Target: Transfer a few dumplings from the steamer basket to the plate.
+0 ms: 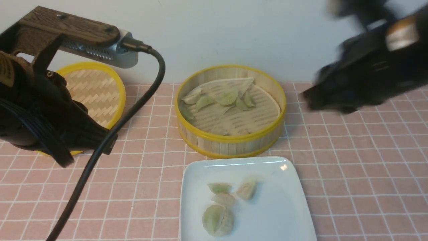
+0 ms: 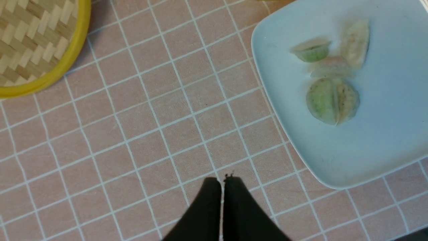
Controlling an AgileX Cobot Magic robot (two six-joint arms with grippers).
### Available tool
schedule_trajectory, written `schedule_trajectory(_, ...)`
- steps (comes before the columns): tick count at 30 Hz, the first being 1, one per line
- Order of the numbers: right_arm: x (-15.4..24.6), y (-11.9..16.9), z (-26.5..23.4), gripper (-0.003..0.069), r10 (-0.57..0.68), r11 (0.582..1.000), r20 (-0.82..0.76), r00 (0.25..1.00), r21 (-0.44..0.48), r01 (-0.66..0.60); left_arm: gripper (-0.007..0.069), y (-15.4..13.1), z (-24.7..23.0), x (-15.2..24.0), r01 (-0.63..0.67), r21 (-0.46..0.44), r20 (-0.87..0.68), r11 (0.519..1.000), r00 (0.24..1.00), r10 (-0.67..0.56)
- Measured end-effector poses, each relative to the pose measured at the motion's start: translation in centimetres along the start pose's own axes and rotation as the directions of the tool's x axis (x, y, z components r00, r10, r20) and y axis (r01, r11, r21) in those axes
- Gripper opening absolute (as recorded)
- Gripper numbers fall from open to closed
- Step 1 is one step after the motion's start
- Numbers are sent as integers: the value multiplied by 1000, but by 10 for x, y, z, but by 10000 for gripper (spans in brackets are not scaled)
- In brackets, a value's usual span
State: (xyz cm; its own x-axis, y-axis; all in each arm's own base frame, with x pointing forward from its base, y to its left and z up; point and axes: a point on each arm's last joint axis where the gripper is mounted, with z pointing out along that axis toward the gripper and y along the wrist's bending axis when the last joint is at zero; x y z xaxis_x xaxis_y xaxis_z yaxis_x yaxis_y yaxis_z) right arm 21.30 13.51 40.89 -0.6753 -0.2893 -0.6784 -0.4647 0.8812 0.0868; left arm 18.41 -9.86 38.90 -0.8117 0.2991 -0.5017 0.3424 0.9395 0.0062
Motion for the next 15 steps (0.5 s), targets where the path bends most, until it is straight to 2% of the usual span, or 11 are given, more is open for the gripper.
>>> schedule_trajectory(2, 24, -6, -60, 1, 27, 999, 189, 982, 14, -30, -6, 0, 0, 0, 0, 1, 3, 1000, 1000, 0)
schedule_trajectory(6, 82, -14, -107, -13, 31, 999, 459, 888, -8, -31, -6, -1, 0, -5, 0, 11, 53, 1000, 999, 0)
schedule_trajectory(10, 151, -23, -114, -14, 35, 999, 679, 733, -29, -21, -6, -2, 0, -9, -1, 21, 100, 1000, 995, -1)
schedule_trajectory(13, 188, -28, -108, -14, 51, 999, 756, 652, -39, -33, -6, -2, -1, -10, -1, 24, 115, 1000, 993, -2)
schedule_trajectory(14, 205, -31, -103, -14, 69, 997, 782, 620, -73, -19, -6, -2, -1, -11, -1, 26, 124, 1000, 992, -2)
schedule_trajectory(15, 215, -34, -100, -14, 82, 997, 803, 591, -59, -59, -6, -2, -1, -12, -1, 27, 129, 1000, 992, -2)
